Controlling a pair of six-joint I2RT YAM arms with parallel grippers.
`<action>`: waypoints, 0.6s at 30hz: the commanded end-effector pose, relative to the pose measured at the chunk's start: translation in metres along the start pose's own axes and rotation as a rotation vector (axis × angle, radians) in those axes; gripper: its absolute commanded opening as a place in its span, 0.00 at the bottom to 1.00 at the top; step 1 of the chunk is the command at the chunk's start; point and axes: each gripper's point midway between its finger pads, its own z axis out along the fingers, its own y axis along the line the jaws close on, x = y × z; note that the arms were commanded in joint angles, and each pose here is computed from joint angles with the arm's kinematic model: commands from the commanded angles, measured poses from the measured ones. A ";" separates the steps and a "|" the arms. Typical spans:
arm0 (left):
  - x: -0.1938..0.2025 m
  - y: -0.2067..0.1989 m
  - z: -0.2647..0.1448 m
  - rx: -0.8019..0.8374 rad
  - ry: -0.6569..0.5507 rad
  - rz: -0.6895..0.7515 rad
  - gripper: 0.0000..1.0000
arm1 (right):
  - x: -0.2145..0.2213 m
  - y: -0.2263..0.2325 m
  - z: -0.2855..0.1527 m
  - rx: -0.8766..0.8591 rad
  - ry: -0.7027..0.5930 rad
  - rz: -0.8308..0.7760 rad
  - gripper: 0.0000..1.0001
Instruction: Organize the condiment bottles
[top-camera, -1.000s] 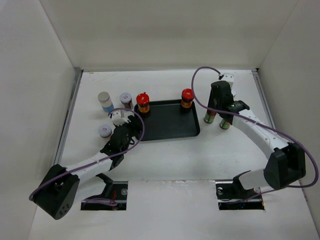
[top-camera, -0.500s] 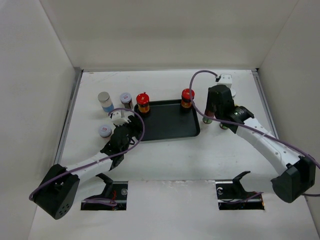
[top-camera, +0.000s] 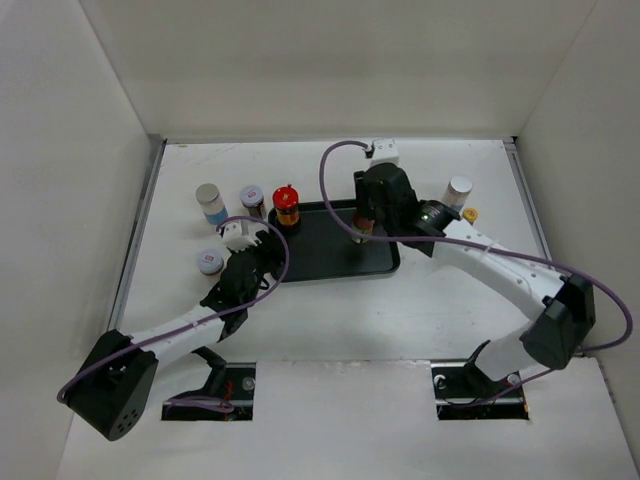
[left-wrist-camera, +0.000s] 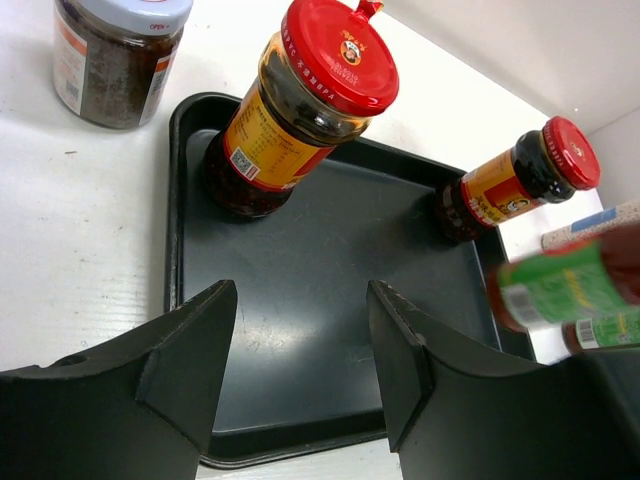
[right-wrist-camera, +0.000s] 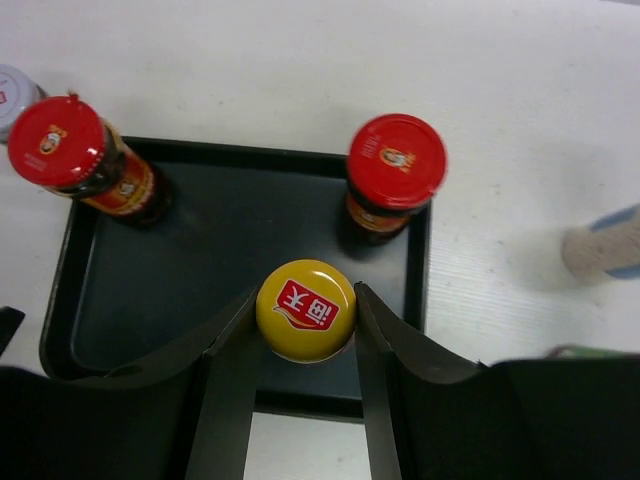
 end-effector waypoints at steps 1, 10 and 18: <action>-0.016 -0.010 0.000 0.038 -0.056 -0.039 0.53 | -0.080 0.030 0.003 -0.097 -0.226 0.098 0.24; -0.015 -0.009 0.001 0.033 -0.055 -0.041 0.53 | -0.095 0.078 0.051 -0.176 -0.234 0.083 0.23; -0.018 -0.010 -0.001 0.038 -0.068 -0.046 0.53 | -0.092 0.103 0.087 -0.194 -0.224 0.074 0.23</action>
